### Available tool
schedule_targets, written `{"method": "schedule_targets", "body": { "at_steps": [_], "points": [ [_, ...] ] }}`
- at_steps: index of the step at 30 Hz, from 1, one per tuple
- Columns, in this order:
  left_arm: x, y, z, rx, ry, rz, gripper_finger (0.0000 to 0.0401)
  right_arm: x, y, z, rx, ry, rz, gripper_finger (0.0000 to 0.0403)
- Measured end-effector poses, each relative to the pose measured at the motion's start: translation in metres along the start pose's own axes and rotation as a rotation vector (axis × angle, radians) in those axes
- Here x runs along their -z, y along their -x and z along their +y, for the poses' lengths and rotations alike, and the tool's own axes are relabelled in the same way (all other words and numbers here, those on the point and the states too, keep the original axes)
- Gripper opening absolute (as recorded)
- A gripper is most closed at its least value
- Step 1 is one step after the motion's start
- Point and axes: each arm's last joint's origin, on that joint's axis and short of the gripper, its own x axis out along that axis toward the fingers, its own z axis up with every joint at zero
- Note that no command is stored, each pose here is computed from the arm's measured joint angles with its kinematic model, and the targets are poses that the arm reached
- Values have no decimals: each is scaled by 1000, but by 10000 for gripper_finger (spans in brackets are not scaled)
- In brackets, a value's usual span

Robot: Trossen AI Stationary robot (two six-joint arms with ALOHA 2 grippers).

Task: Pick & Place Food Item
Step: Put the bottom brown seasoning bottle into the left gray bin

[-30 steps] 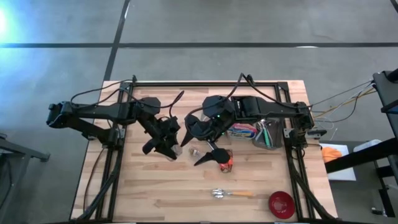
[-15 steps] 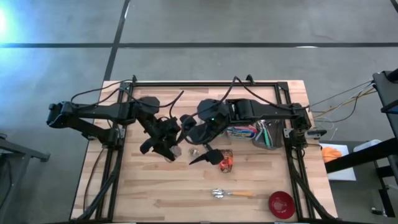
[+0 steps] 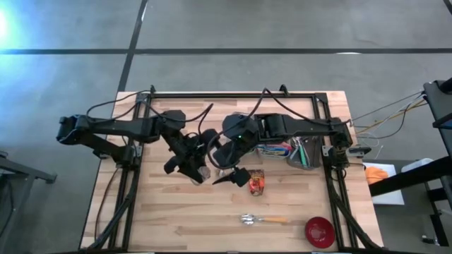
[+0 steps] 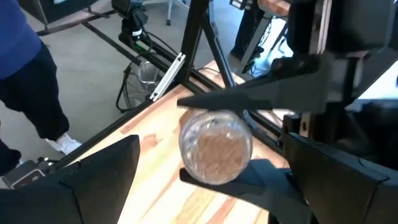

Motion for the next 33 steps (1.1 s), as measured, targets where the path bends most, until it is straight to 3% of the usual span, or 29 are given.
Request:
{"method": "schedule_targets", "body": {
  "at_steps": [33],
  "points": [
    [1,-4,4,50,-45,44,181,4,-8,6,-36,-11,-1,392]
  ]
}}
